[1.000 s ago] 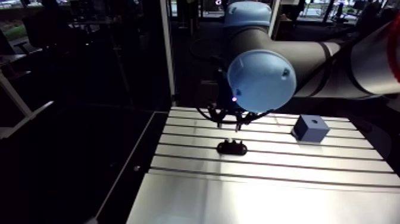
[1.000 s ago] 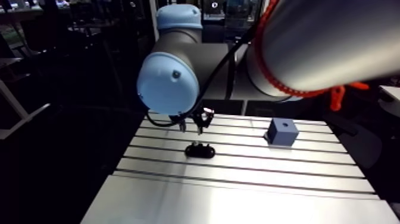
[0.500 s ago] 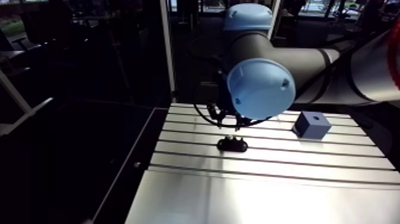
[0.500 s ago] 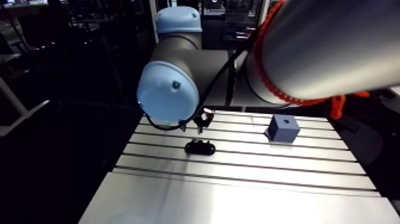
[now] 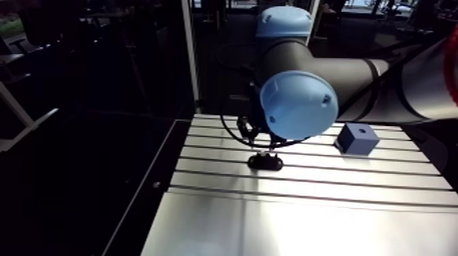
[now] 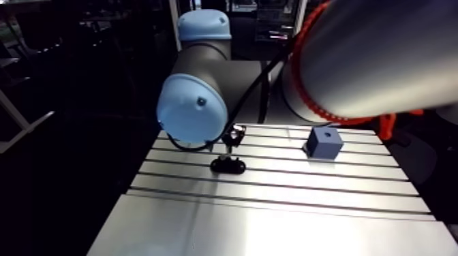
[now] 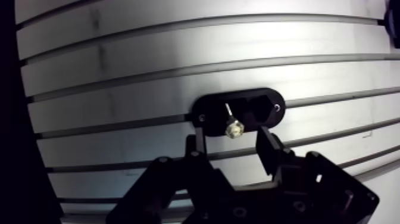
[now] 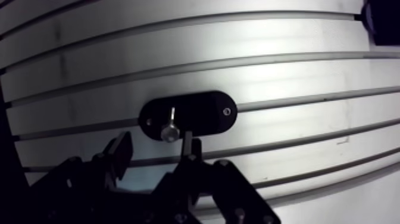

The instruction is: Pick up the M10 bolt and insert it into the hex recess until seated.

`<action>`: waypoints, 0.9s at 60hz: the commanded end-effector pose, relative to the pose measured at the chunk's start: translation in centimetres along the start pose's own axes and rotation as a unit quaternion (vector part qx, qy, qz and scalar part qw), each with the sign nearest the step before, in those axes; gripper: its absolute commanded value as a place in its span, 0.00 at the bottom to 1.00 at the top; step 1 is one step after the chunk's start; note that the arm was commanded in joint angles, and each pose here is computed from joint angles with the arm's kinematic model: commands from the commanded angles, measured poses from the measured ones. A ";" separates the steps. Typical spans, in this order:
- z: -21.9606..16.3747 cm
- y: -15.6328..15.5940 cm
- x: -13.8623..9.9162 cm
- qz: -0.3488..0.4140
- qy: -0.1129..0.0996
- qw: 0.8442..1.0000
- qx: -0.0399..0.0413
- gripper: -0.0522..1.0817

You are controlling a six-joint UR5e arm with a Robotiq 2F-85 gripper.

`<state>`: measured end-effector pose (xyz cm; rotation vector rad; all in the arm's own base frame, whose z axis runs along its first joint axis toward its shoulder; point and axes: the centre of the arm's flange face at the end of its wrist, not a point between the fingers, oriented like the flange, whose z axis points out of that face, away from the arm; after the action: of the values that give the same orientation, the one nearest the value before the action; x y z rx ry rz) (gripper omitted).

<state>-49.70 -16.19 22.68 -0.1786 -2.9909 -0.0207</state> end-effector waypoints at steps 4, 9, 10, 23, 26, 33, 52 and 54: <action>0.4 0.2 -0.1 0.002 -0.004 1.000 0.000 0.44; 0.4 0.3 0.0 0.002 -0.004 1.000 -0.001 0.44; 0.4 0.3 0.0 0.002 -0.004 1.000 -0.001 0.44; 0.8 0.3 -0.1 0.003 -0.003 1.000 0.000 0.45; 1.0 0.4 0.0 0.003 0.001 1.000 0.000 0.45; 1.3 0.5 0.1 0.004 0.003 1.000 0.001 0.45; 1.7 0.5 -0.1 -0.004 -0.002 1.000 0.000 0.46; 1.8 0.5 -0.1 -0.005 -0.003 1.000 -0.001 0.46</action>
<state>-49.87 -15.68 21.30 -0.1778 -2.9887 -0.0205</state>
